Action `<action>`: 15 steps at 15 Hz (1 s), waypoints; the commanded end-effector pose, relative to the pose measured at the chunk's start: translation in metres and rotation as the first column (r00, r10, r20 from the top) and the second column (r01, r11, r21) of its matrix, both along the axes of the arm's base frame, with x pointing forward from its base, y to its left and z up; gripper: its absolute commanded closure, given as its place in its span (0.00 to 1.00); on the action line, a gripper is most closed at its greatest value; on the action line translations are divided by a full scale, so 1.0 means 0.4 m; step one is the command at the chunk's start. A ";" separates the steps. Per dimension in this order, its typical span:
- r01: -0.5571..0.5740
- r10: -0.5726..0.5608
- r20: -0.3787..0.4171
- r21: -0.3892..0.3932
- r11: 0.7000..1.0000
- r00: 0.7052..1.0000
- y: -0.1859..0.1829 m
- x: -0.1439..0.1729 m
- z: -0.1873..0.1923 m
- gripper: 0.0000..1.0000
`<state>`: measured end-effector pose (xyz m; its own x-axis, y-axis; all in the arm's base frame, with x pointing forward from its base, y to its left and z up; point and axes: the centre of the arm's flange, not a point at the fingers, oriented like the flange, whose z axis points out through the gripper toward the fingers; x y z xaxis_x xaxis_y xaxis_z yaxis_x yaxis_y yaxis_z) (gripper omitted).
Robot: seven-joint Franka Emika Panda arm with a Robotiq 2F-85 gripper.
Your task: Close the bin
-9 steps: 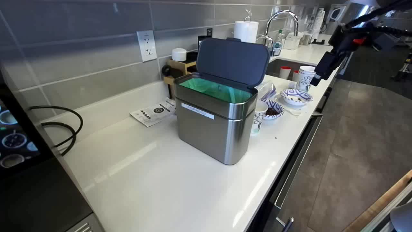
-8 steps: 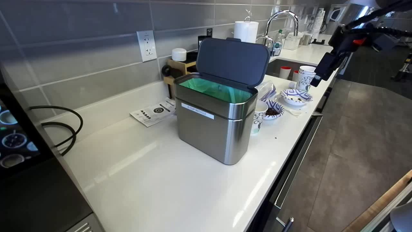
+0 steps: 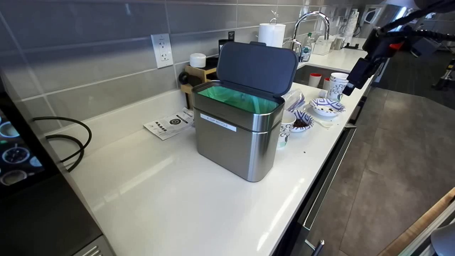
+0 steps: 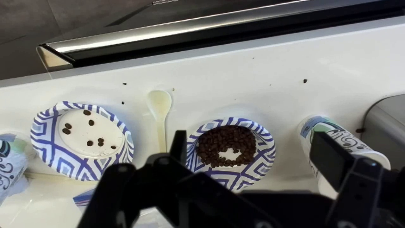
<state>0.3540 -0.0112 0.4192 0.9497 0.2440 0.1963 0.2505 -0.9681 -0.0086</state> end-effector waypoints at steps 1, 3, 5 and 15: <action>0.024 -0.025 0.018 0.042 0.999 1.000 0.010 0.039 0.014 0.00; 0.009 -0.013 0.040 0.075 0.997 0.999 0.018 0.066 0.036 0.00; 0.003 -0.008 0.048 0.116 0.993 0.999 0.033 0.099 0.059 0.00; 0.003 0.033 -0.091 0.368 0.930 0.995 0.078 0.238 0.151 0.00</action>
<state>0.4269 0.0205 0.4689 0.9519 0.1731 0.2530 0.2465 -0.9228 -0.2961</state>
